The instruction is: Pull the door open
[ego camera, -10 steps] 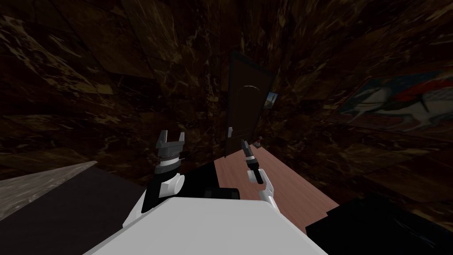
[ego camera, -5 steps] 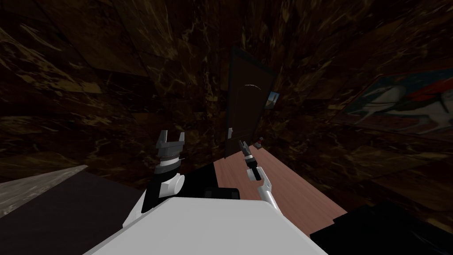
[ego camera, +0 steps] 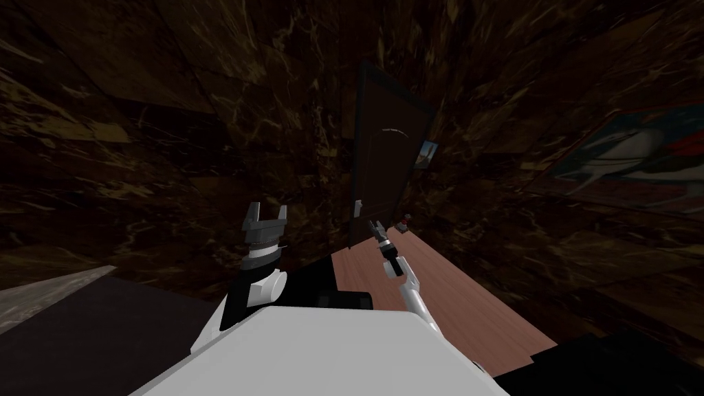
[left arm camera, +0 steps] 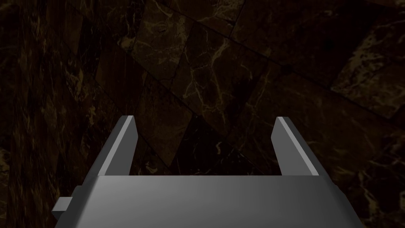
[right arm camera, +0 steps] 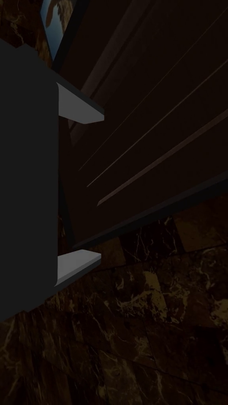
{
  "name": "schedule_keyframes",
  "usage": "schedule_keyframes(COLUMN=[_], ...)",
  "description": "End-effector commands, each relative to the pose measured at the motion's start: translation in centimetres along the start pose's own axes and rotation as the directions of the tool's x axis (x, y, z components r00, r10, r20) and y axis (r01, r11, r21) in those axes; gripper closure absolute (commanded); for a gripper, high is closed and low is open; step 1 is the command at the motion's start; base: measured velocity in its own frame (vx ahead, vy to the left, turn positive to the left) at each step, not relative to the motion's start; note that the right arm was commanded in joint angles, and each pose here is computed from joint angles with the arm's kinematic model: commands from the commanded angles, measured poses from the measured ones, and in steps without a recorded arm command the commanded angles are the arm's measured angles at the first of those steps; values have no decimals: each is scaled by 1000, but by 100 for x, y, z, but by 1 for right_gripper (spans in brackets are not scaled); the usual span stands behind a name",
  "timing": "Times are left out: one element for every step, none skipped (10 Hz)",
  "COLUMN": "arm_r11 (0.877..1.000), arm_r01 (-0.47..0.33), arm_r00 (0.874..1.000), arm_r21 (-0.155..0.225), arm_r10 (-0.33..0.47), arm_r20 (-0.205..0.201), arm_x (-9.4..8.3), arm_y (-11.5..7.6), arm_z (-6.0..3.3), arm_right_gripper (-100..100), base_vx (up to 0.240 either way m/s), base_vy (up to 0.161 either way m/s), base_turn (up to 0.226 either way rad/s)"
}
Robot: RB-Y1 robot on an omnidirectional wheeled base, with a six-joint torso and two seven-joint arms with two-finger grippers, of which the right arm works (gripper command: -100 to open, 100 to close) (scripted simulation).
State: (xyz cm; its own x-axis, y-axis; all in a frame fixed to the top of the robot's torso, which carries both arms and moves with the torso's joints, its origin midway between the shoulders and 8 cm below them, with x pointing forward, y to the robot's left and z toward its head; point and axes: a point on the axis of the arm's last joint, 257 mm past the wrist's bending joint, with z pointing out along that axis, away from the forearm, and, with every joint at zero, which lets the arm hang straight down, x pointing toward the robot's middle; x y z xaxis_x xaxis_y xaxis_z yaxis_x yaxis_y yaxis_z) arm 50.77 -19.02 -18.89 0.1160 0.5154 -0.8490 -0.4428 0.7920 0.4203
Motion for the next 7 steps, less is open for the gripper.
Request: schedule_keyframes(arm_r11=[999,998,996,994,990,987,983], arm_r01=[34,60,86,113,139,162,185], arm_r00=[999,997,994,990,985,979,973], arm_r21=[1,1,0,-2,-4,-7,-11], arm_r10=[-33,-60,-86,-112,-138,-161,-185], arm_r20=[-26,-46,-66,-86,-106,-124,-142], arm_x=[86,152,216,279,341,396,450], arm_y=[-53,-93,-133,-174,-215,-252,-289], arm_z=[30,45,60,73,85,95,104], arm_right_gripper=[-100,-100,-100,-100,-100,-100,-100], base_vx=[50,68,92,98,103,98,91], base_vy=[-4,-11,-13,-6,-4,-12,-17], base_turn=[2,6,6,7,6,5,6])
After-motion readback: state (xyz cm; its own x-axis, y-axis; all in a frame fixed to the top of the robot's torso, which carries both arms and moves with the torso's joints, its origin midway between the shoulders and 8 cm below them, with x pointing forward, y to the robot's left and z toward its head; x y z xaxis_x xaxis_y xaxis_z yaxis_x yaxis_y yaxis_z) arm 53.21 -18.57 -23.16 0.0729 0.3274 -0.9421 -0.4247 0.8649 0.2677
